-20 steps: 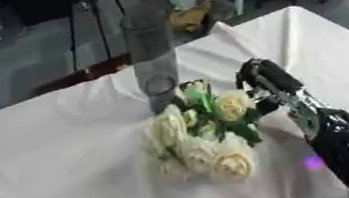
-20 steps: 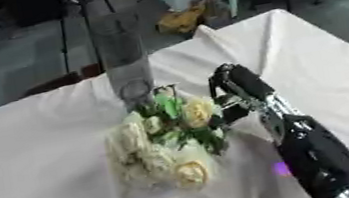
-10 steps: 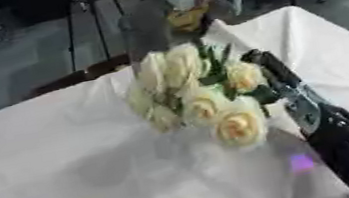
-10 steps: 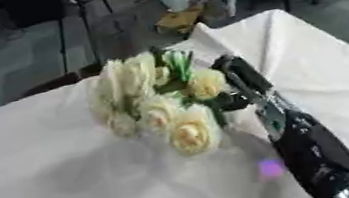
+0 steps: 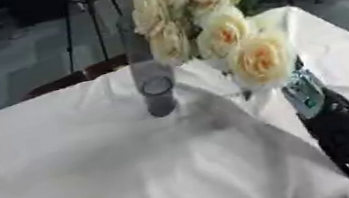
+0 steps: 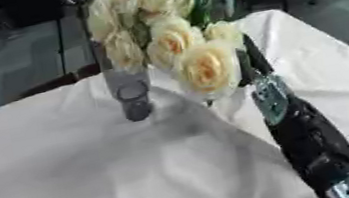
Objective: Arrange flowers into the vase.
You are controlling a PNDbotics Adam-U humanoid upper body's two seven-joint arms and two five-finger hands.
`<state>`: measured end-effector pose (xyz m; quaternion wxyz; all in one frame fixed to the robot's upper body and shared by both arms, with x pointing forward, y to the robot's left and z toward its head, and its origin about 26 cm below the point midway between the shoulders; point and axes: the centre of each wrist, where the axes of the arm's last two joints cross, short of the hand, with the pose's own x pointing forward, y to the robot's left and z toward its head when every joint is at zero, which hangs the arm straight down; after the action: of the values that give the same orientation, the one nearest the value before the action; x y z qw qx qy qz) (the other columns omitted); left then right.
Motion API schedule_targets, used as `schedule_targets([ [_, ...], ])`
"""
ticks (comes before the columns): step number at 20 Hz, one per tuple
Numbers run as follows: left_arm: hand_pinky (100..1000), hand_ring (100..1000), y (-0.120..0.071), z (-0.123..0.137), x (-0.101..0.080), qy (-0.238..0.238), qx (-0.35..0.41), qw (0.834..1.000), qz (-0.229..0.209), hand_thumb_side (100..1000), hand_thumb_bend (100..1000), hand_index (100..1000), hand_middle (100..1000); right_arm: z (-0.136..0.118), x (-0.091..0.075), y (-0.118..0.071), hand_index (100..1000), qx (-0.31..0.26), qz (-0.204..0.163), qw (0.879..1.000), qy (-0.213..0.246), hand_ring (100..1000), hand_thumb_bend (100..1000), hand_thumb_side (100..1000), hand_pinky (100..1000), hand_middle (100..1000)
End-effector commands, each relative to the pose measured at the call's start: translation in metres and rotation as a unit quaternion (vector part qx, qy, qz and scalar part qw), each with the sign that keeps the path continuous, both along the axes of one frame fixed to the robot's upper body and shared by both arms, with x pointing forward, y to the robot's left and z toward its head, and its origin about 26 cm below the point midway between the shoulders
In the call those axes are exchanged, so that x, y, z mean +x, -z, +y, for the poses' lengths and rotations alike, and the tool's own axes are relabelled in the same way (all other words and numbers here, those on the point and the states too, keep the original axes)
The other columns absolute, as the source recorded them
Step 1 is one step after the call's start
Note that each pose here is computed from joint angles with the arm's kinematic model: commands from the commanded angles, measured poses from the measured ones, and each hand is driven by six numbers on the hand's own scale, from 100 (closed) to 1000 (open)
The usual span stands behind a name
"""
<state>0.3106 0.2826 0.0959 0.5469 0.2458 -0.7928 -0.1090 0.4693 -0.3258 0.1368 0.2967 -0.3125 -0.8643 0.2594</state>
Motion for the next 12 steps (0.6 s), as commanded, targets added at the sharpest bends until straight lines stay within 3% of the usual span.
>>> schedule_targets([
  [1, 488, 699, -0.006, 0.003, 0.000, -0.001, 0.005, 1.000, -0.011, 782, 329, 726, 624, -0.010, 0.002, -0.041, 280, 0.018, -0.039, 0.999, 0.011, 100, 646, 1000, 100, 100],
  [4, 488, 698, -0.006, 0.003, 0.000, -0.002, 0.005, 1.000, -0.011, 781, 329, 725, 624, -0.010, 0.004, -0.059, 182, 0.033, -0.047, 0.998, 0.012, 100, 561, 1000, 100, 100],
  [7, 489, 698, -0.006, 0.003, -0.001, -0.002, 0.005, 1.000, -0.011, 782, 329, 726, 624, -0.010, 0.005, -0.074, 127, 0.050, -0.047, 0.998, 0.013, 100, 530, 1000, 100, 100],
  [12, 489, 698, -0.006, 0.003, -0.001, -0.003, 0.005, 1.000, -0.012, 782, 329, 725, 624, -0.008, 0.006, -0.099, 100, 0.041, -0.050, 0.998, 0.008, 100, 446, 1000, 100, 100],
])
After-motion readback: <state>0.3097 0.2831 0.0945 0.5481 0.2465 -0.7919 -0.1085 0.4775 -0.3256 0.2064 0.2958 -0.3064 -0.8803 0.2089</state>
